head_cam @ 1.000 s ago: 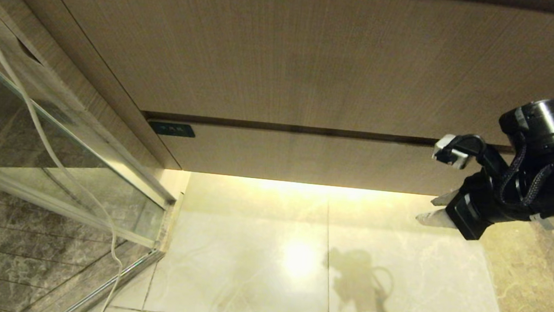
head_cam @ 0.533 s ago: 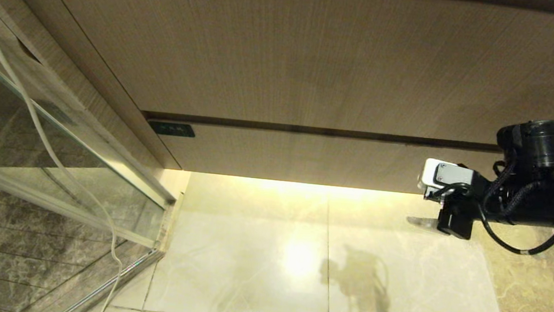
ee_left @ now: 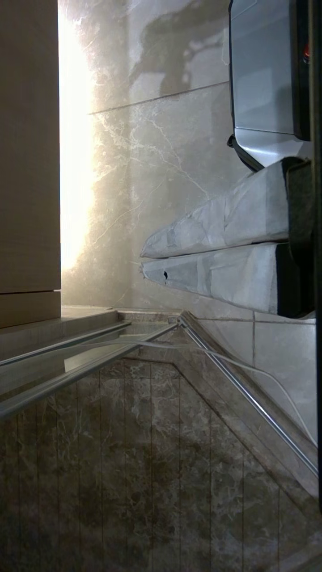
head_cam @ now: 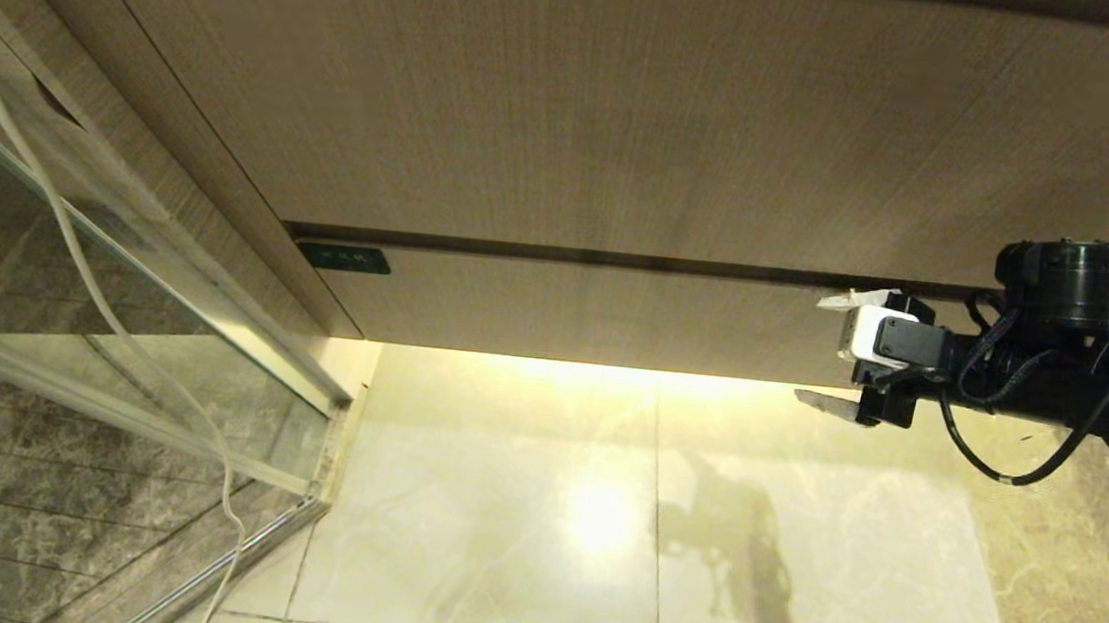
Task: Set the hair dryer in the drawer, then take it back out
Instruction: Pull open the drawer
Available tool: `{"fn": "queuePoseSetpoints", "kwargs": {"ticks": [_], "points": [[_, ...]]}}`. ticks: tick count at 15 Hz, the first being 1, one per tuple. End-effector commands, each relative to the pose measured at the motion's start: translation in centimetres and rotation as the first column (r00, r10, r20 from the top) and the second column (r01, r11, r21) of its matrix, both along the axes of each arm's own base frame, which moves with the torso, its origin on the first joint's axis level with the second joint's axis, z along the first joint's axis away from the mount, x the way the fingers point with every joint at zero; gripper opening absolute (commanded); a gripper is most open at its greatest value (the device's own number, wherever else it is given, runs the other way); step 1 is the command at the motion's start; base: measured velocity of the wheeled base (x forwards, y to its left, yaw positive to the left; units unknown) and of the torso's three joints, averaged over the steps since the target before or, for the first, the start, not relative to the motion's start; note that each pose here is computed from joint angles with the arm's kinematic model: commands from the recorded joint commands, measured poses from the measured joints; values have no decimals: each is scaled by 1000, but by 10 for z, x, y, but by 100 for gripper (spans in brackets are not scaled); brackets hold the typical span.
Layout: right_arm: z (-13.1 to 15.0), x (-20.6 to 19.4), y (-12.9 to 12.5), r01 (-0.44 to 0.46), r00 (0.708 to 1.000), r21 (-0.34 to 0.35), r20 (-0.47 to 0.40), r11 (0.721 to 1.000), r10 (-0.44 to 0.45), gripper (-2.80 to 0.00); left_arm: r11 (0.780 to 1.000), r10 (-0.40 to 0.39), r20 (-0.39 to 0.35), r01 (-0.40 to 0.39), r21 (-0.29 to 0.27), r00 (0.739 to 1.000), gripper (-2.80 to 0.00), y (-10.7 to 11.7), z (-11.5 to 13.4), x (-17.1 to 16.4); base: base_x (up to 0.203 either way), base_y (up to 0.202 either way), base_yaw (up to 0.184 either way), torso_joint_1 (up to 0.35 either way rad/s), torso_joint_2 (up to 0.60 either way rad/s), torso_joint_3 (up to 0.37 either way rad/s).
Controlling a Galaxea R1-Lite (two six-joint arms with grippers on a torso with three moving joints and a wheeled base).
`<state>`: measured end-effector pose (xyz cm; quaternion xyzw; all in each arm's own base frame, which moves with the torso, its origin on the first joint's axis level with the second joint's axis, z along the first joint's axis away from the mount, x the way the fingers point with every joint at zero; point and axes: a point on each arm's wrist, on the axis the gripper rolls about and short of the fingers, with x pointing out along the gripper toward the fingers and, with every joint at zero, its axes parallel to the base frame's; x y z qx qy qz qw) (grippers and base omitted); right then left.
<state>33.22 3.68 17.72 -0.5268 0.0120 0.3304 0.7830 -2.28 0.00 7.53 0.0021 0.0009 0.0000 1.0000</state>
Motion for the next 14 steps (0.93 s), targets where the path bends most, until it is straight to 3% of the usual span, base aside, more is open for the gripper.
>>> {"fn": "queuePoseSetpoints", "kwargs": {"ticks": [1, 5, 14], "points": [[-2, 8, -3, 2, 1000, -2, 4, 1000, -2, 0, 1000, 0, -1, 0, 0, 1000, -280, 0, 0, 0, 0, 0, 0, 0, 0, 0], [4, 25, -4, 17, 999, 6, 33, 1000, -17, 0, 1000, 0, 0, 0, 0, 1000, -280, 0, 0, 0, 0, 0, 0, 0, 0, 0], [2, 25, -9, 50, 998, -5, 25, 999, -50, 0, 1000, 0, -1, 0, 0, 1000, -280, 0, 0, 0, 0, 0, 0, 0, 0, 0]]}}
